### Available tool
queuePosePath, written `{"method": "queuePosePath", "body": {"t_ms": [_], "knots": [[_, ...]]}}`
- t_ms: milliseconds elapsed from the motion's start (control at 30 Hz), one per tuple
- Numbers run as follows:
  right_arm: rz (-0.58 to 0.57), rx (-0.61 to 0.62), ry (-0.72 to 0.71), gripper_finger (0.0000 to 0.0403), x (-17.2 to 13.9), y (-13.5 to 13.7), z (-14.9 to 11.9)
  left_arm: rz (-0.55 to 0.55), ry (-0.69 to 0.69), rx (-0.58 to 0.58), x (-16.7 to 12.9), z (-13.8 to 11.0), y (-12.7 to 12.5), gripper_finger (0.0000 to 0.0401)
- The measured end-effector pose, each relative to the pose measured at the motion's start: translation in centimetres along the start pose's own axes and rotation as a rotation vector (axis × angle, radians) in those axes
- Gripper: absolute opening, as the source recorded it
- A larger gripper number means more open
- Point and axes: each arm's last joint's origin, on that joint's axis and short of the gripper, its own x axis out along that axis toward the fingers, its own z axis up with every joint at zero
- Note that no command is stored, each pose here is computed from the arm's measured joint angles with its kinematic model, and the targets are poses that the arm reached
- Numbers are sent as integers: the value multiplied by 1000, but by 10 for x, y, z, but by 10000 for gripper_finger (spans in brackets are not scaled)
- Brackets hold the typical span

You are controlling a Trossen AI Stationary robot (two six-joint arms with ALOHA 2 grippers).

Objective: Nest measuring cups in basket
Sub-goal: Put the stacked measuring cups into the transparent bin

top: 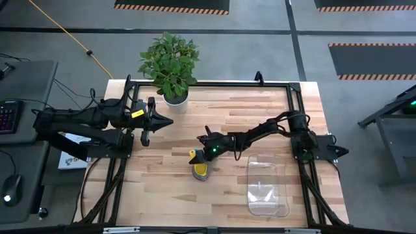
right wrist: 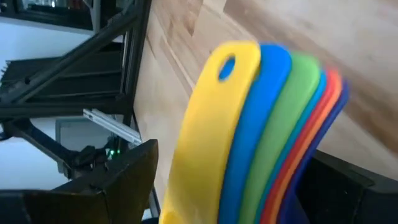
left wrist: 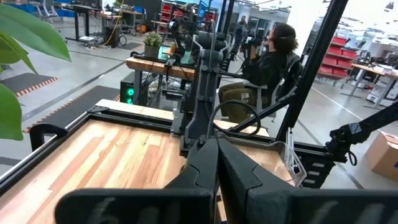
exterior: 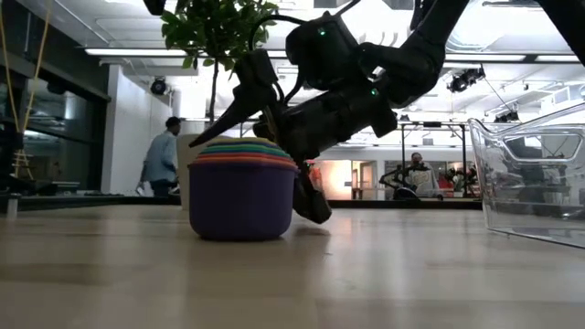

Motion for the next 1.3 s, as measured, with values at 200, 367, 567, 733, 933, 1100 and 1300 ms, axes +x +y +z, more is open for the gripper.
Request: {"method": "queuePosePath", "body": {"t_ms": [200, 367, 567, 733, 933, 1100, 1300], "knots": [[31, 7, 9, 330, 0, 2, 1, 0, 1, 0, 0, 0, 0, 0], [33, 6, 27, 330, 2, 5, -7, 1, 8, 0, 0, -1, 0, 0], [22, 65, 2, 330, 5, 8, -17, 2, 11, 0, 0, -1, 0, 0], [3, 97, -63, 330, 7, 10, -23, 1, 10, -1, 0, -1, 0, 0], [-2, 131, -86, 330, 15, 10, -26, 1, 9, -1, 0, -1, 0, 0], [52, 103, 6, 330, 40, 17, -21, 1, 9, -2, 0, -1, 0, 0], [52, 69, 44, 330, 48, 22, -16, 2, 16, -9, 0, -2, 0, 0]]}}
